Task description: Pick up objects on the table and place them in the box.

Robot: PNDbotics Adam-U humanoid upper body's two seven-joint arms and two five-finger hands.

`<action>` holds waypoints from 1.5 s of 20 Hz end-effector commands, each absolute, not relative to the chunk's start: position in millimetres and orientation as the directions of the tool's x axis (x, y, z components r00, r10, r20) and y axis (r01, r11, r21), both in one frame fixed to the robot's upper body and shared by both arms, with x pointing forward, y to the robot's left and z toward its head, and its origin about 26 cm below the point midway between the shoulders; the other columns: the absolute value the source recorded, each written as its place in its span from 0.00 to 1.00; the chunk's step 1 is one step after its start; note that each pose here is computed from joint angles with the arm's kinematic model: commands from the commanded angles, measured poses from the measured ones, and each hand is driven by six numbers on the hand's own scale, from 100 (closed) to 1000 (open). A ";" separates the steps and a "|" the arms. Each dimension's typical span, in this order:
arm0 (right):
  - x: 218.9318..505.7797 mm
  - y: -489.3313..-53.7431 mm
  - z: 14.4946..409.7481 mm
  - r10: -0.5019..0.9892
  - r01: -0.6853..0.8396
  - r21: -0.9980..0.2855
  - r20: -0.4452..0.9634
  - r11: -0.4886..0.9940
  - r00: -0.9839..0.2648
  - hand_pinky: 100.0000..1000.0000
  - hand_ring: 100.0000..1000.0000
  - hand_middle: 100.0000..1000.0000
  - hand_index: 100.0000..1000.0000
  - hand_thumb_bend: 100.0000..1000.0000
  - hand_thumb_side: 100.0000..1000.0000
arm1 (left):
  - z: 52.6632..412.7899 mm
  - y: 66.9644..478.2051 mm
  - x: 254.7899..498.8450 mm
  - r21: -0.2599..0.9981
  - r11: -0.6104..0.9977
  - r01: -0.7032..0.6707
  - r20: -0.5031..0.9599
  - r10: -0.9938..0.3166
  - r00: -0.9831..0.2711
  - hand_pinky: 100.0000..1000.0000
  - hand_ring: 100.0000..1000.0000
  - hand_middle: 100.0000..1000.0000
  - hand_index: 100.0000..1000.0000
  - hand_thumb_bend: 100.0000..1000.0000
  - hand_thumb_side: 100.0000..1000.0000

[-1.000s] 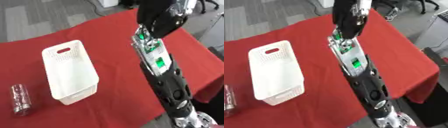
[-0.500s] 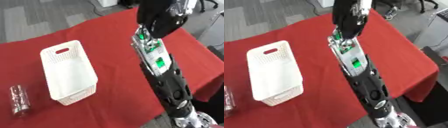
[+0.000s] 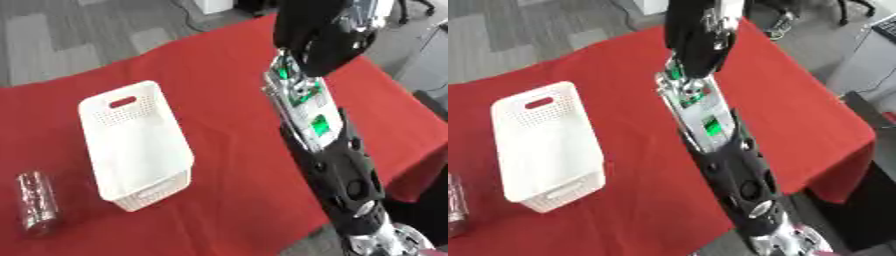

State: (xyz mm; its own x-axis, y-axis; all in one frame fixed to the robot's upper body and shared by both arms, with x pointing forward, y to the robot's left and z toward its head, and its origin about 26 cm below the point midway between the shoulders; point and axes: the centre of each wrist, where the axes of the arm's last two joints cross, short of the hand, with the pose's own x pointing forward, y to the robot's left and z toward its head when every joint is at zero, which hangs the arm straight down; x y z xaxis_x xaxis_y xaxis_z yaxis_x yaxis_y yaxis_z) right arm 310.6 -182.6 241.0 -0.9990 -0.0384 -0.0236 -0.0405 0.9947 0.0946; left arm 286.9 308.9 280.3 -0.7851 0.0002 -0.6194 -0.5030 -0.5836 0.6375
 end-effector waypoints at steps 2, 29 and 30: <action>308.4 -181.6 248.3 -0.049 -0.054 0.094 -0.057 0.994 -0.997 0.36 0.45 0.56 0.65 0.00 1.00 | 286.3 307.4 284.1 0.582 -0.574 -0.576 -0.644 0.107 -0.758 0.95 0.81 0.79 0.85 0.59 0.33; 308.1 -177.1 250.8 -0.065 -0.072 0.104 -0.075 0.992 -0.995 0.36 0.45 0.56 0.65 0.00 1.00 | 249.0 305.3 281.8 0.650 -0.627 -0.431 -0.483 0.098 -0.870 0.84 0.83 0.81 0.83 0.52 0.34; 308.1 -177.0 250.9 -0.065 -0.073 0.104 -0.075 0.992 -0.995 0.36 0.45 0.56 0.65 0.00 1.00 | 248.6 305.0 281.8 0.641 -0.640 -0.424 -0.486 0.088 -0.869 0.85 0.83 0.82 0.83 0.53 0.35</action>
